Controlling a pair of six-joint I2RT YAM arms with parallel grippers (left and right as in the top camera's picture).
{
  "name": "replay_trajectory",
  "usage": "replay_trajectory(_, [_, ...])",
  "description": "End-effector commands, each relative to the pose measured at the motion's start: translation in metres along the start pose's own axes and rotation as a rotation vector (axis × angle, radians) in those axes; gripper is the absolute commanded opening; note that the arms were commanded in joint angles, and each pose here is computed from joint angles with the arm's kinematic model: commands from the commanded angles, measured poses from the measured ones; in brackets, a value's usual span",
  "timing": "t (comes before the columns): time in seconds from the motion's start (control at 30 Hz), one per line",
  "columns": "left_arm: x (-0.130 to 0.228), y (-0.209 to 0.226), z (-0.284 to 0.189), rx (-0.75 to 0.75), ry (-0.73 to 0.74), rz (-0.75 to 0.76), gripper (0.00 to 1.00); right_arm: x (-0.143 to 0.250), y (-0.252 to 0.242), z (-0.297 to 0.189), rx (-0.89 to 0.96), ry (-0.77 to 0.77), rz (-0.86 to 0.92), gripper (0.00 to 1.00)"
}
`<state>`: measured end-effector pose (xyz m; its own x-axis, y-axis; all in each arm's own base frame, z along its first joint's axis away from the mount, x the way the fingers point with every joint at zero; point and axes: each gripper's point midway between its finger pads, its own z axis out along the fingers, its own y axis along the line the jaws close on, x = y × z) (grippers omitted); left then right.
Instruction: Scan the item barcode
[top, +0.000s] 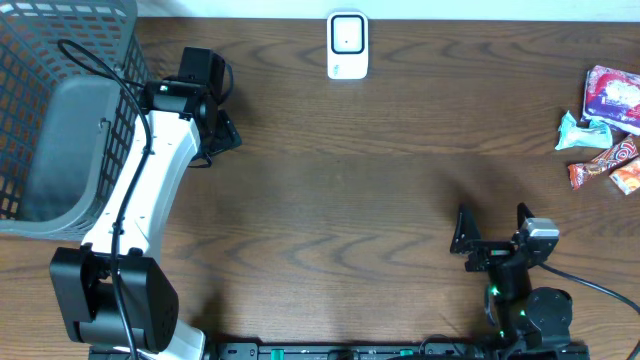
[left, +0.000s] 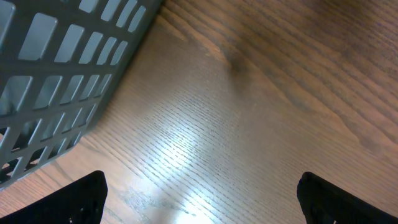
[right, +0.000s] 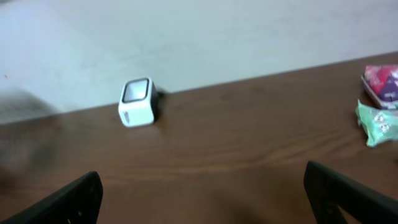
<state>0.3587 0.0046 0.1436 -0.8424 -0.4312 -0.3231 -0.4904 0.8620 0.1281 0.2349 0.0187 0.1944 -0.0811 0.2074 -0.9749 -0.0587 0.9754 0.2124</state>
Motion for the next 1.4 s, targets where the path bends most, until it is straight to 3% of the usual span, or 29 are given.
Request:
replay_trajectory(0.0, [0.001, 0.001, 0.004, -0.015, 0.007, -0.007, 0.98, 0.006, -0.002, 0.004, -0.003, -0.024, -0.002, 0.99])
replay_trajectory(0.4, [0.001, 0.001, 0.004, -0.015, 0.007, -0.007, 0.98, 0.012, -0.007, 0.012, 0.002, -0.093, 0.07, 0.99])
replay_trajectory(0.6, [0.001, 0.001, 0.004, -0.016, 0.006, -0.007, 0.98, 0.032, -0.015, 0.013, 0.042, -0.012, 0.068, 0.99])
replay_trajectory(0.9, [0.001, 0.001, 0.004, -0.015, 0.007, -0.007, 0.98, 0.033, -0.016, 0.013, 0.044, -0.006, 0.011, 0.99])
replay_trajectory(1.17, [0.001, 0.001, 0.004, -0.015, 0.007, -0.007, 0.98, 0.035, -0.015, 0.013, 0.034, 0.004, -0.166, 0.99])
replay_trajectory(1.37, [0.001, 0.001, 0.004, -0.015, 0.007, -0.007, 0.98, 0.035, -0.015, 0.013, 0.035, 0.004, -0.168, 0.99])
